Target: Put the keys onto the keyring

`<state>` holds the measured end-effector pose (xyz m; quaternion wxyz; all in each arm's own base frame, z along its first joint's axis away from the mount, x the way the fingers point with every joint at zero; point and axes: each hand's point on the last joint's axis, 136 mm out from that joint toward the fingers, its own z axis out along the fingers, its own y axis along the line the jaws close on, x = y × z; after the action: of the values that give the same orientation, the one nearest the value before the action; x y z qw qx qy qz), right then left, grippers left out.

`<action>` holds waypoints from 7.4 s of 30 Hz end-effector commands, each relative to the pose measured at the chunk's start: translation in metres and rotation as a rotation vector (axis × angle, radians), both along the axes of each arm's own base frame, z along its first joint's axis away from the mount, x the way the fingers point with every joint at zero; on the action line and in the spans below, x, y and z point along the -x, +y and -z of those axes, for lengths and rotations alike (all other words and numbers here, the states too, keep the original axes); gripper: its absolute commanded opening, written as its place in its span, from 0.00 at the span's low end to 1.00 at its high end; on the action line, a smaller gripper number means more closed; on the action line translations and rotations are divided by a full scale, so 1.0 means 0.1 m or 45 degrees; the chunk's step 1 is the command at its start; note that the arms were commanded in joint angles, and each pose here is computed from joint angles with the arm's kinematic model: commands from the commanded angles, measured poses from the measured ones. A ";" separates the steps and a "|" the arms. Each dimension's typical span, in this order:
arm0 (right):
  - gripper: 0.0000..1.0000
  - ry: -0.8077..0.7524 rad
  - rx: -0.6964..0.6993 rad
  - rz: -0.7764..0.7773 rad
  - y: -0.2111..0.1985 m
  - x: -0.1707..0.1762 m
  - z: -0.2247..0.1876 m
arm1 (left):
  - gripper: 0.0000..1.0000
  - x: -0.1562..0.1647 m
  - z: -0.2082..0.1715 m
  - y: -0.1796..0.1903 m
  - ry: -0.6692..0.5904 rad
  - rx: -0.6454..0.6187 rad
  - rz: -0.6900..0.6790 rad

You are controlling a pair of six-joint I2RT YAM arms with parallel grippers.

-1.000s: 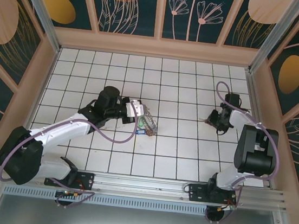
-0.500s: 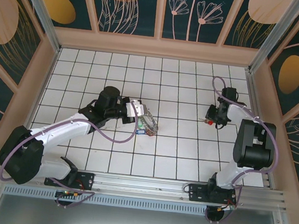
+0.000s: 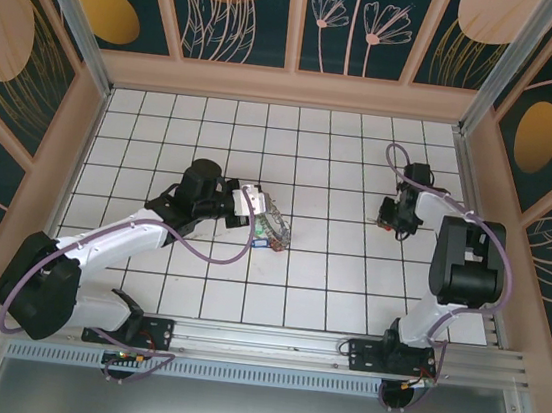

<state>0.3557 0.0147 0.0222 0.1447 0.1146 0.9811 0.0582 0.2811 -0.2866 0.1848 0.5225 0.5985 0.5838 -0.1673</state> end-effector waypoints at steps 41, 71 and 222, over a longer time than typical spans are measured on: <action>0.35 0.066 0.156 -0.140 0.07 0.31 -0.12 | 0.00 -0.03 -0.03 -0.02 -0.038 -0.002 0.011; 0.00 0.048 0.200 -0.293 0.28 0.17 -0.13 | 0.00 -0.03 0.02 -0.02 -0.026 -0.018 0.011; 0.18 -0.775 -0.872 -1.375 2.71 0.90 -2.09 | 0.00 0.23 -0.69 -0.18 -0.006 0.529 0.140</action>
<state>0.2629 0.2867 0.2229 0.3099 -0.3675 0.7492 0.4557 0.2638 -0.3022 0.2321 0.5993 0.5092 0.5384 -0.3028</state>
